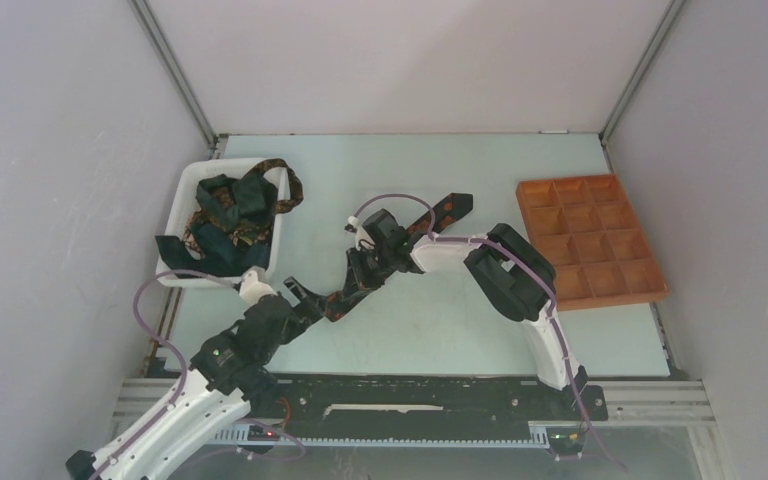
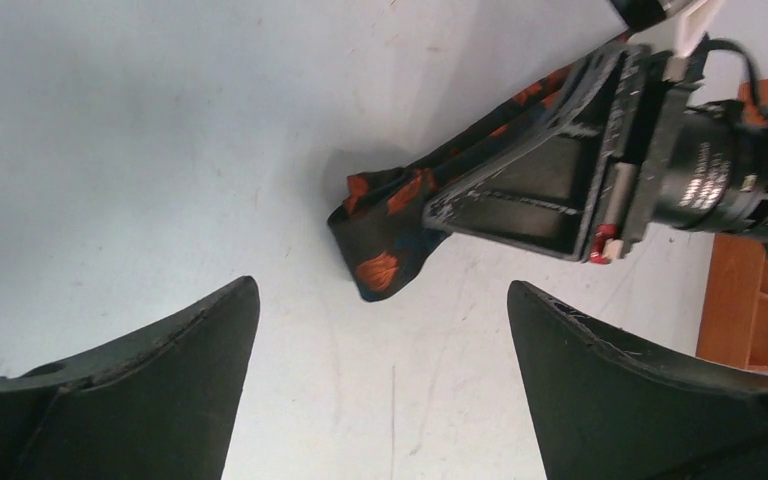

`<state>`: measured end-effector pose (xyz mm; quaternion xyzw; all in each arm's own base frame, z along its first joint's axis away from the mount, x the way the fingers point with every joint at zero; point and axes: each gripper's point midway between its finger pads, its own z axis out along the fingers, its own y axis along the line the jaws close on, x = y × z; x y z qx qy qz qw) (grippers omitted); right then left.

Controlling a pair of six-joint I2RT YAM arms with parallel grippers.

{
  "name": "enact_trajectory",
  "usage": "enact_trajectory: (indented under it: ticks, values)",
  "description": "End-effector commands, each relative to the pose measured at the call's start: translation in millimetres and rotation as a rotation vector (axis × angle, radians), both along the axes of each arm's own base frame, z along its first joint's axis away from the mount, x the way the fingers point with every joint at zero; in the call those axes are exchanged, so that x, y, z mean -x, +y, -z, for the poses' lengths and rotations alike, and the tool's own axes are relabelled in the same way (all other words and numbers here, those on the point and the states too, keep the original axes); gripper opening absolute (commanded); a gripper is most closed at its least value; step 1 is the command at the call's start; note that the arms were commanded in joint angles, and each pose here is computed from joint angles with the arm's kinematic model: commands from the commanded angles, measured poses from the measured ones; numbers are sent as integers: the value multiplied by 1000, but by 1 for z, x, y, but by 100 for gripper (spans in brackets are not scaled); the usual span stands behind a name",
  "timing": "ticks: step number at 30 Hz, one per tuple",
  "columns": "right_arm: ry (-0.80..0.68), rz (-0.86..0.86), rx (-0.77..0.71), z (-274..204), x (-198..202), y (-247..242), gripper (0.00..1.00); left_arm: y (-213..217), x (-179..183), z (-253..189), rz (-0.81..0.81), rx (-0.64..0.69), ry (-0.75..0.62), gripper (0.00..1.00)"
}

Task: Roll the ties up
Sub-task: Roll the tie at the center of the board.

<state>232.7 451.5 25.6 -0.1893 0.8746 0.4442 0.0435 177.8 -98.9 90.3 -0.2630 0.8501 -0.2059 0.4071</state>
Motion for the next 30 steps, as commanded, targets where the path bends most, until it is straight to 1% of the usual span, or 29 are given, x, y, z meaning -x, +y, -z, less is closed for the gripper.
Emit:
enact_trajectory:
  ticks: [1, 4, 8, 17, 20, 22, 26, 30]
  values:
    - [-28, 12, 52, 16, -7, -4, 8, -6, 7, 13, -35, 115, 26, 94]
    - [-27, 13, 57, 17, -7, -5, 7, -10, 7, 24, -56, 166, 45, 82]
    - [-21, 14, 68, 21, -7, -7, 6, -19, 6, 37, -70, 226, 67, 76]
    - [-11, 12, 81, 27, -6, -10, 5, -30, -3, 51, -114, 331, 66, 70]
    - [-8, 9, 80, 27, -5, -10, 5, -28, -3, 56, -146, 356, 72, 64]
    - [-8, 7, 80, 27, -5, -10, 5, -25, -3, 60, -172, 358, 83, 62]
    - [-8, 8, 76, 26, -6, -10, 5, -17, 2, 68, -218, 327, 128, 62]
    - [-8, 9, 73, 25, -7, -10, 5, -16, 5, 72, -222, 287, 173, 62]
